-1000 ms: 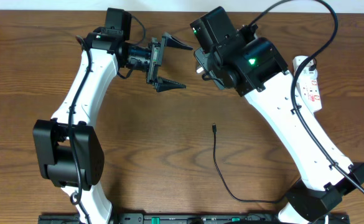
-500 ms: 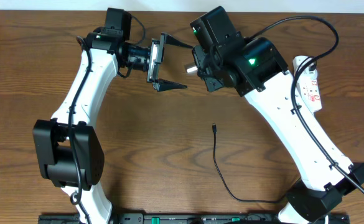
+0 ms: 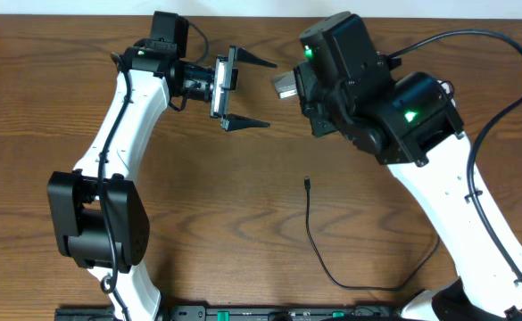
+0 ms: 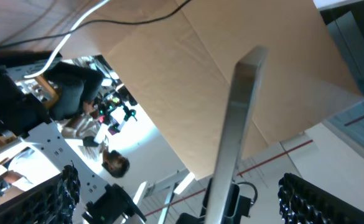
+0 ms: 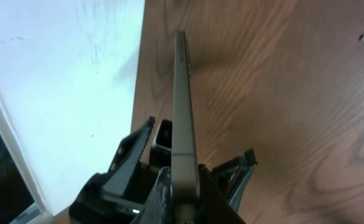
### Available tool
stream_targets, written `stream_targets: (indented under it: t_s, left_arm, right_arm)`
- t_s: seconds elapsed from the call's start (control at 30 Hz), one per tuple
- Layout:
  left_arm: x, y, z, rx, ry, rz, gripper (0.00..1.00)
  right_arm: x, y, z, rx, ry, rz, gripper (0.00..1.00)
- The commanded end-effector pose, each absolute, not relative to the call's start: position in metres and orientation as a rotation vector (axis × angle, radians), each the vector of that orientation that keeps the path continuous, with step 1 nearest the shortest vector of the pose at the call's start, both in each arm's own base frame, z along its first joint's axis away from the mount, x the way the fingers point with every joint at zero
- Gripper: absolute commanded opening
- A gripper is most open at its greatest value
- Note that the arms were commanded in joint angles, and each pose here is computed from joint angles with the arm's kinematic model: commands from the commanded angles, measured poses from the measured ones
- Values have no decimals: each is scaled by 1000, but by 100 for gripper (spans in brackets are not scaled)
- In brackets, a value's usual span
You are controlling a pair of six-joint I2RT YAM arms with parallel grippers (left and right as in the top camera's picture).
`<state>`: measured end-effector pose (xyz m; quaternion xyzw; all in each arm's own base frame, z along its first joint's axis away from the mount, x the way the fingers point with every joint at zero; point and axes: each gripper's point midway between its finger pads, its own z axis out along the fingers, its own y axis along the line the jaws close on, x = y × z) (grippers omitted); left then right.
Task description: Plug charger to phone and switch on socket
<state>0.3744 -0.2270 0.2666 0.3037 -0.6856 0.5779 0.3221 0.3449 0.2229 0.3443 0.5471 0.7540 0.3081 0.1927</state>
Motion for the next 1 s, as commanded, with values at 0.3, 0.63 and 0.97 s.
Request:
stream_targets:
  t_s: [0.3, 0.63, 0.97]
  left_arm:
    - [367, -225, 298, 717, -1749, 1575, 98]
    - [367, -225, 298, 722, -1745, 1571, 73]
    - [367, -225, 298, 723, -1744, 1570, 61]
  right_arm:
    - [334, 237, 353, 1628, 2032, 928, 1]
    - [328, 245, 353, 1619, 2031, 927, 1]
    - [321, 254, 344, 1613, 2073, 899, 1]
